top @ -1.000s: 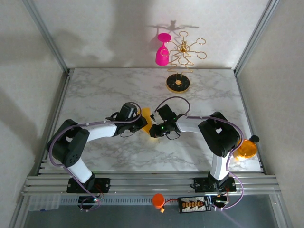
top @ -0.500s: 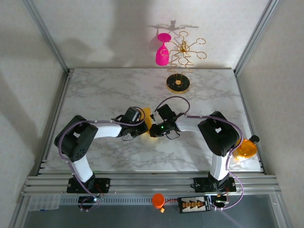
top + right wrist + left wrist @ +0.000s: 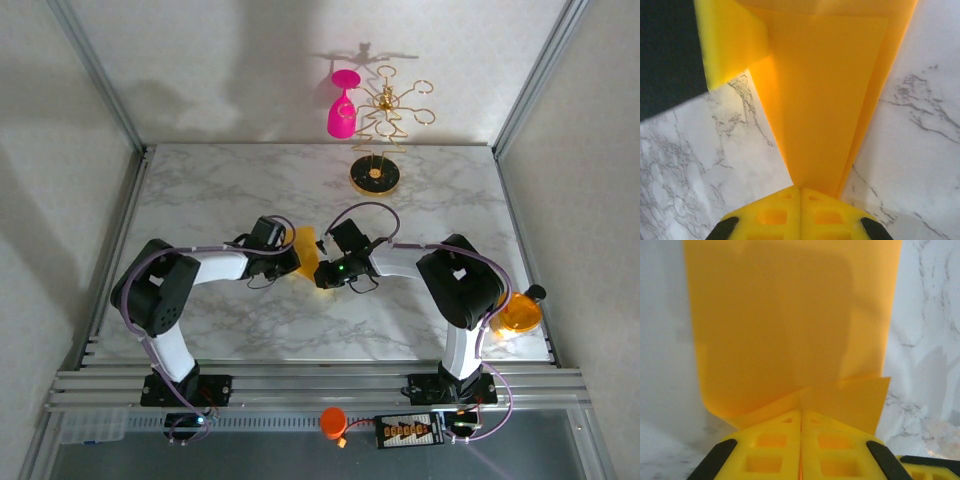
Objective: Fold a paper plane with a square sheet of paper (pick it up from the middle)
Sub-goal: Third fold the triangle at the center of the table.
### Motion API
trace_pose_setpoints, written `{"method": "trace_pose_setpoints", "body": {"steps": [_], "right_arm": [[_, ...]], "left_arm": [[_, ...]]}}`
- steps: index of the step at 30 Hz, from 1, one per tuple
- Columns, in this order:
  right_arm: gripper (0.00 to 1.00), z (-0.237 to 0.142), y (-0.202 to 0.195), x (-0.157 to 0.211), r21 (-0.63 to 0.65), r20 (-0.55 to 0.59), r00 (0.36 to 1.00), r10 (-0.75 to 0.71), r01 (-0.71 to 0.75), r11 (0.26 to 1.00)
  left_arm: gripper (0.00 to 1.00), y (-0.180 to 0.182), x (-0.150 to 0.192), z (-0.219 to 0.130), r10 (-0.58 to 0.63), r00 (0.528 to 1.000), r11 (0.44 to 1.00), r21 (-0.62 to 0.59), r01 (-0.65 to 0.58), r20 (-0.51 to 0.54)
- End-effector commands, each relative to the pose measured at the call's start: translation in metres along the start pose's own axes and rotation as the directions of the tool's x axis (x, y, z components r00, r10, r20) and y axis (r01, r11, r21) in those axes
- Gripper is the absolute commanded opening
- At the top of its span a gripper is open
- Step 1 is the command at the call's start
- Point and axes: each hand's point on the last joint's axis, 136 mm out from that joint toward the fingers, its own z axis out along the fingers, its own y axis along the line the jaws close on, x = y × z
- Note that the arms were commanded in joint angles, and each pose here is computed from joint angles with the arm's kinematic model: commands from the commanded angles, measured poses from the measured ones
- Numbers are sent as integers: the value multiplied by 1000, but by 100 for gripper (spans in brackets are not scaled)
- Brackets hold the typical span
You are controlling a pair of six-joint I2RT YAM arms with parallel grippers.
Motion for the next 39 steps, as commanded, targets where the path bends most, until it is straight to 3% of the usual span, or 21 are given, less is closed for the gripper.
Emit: {"method": "trace_pose_setpoints", "body": {"steps": [1, 7, 13, 18, 22, 26, 33, 39], "right_arm": [[2, 11, -61, 69, 234, -193, 974, 121, -74, 969], [2, 11, -58, 66, 217, -180, 975, 128, -88, 972], [2, 10, -51, 59, 191, -162, 979, 122, -90, 977], [2, 10, -47, 55, 175, -155, 981, 121, -93, 980], [2, 10, -46, 55, 170, -158, 980, 119, -92, 981], [2, 10, -45, 55, 165, -157, 981, 118, -91, 982], [3, 8, -38, 46, 137, -132, 986, 106, -88, 987], [6, -9, 10, 2, -51, -4, 1000, 4, -4, 999]], "left_arm": [[8, 57, -14, -2, -20, 999, 986, -164, 23, 25], [8, 75, -37, -20, -42, 996, 982, -179, 56, 81], [9, 30, -62, -54, -43, 986, 997, -55, 53, 163], [9, -5, -45, -60, -65, 985, 997, 55, 57, 163], [8, -27, -24, -41, -58, 993, 992, 116, 46, 102], [7, -26, -15, -17, -40, 997, 997, 68, 36, 59], [3, 8, -19, 2, -67, 994, 994, -81, 75, 91], [2, 25, -8, 7, -79, 994, 988, -128, 88, 71]]}}
